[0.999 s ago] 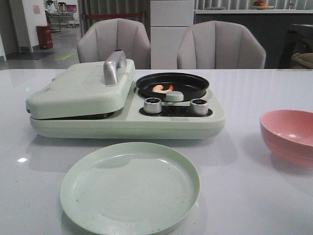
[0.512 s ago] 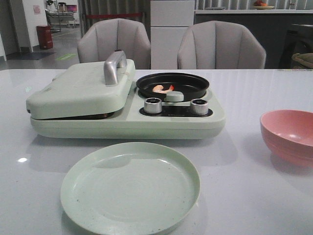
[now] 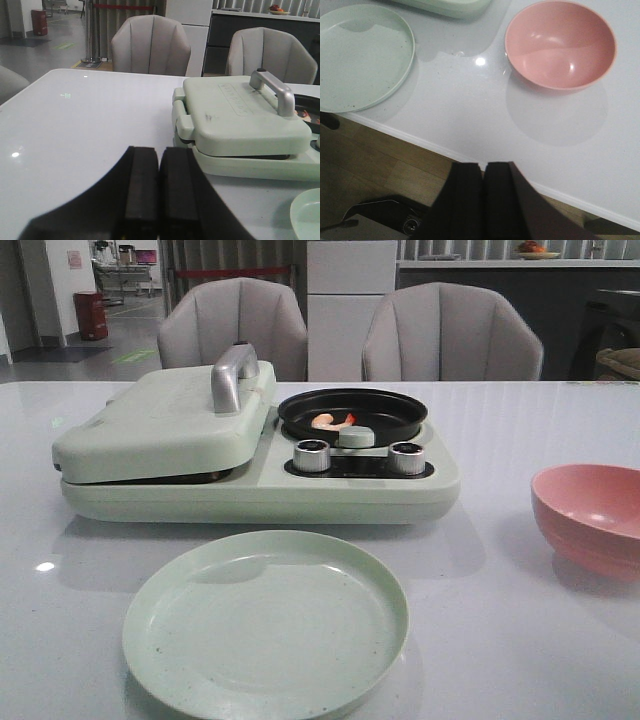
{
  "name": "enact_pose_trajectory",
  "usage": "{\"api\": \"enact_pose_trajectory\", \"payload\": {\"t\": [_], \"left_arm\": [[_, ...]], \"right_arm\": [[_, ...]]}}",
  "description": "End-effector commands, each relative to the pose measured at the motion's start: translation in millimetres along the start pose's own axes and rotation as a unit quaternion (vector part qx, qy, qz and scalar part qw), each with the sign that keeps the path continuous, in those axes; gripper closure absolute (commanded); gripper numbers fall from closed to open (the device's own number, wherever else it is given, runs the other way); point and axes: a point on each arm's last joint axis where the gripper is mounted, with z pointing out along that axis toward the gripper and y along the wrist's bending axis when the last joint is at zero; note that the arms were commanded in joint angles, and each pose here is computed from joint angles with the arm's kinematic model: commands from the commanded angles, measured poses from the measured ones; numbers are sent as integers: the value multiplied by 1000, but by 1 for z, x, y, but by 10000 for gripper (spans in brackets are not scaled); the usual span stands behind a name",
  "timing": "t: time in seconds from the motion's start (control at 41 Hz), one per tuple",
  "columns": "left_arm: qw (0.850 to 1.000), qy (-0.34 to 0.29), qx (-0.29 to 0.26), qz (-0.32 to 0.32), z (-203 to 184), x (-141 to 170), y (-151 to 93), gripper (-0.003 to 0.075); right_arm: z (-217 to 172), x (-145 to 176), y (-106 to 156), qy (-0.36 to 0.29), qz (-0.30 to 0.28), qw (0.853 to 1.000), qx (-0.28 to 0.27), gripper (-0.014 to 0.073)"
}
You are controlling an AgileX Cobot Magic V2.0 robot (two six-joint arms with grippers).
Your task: Make breakfast with bread and shrimp
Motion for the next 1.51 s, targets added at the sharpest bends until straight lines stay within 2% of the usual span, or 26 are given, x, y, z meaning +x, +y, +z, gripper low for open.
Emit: {"api": "enact_pose_trajectory", "payload": {"t": [0.0,0.561,0.707,1.487], "left_arm": [[999,-44,3,11,0,0,0,619],[998,-56,4,26,0,-2,0,619],[996,-83,3,38,-1,-7,0,619],[996,-75,3,38,-1,-6,0,619]], "right_arm": [[-5,-13,0,-46,-6,999,3,549],[-5,-13,0,-45,-6,999,3,549],[-5,-13,0,-45,-6,999,3,549],[-5,-13,0,-45,-6,999,3,549]]}}
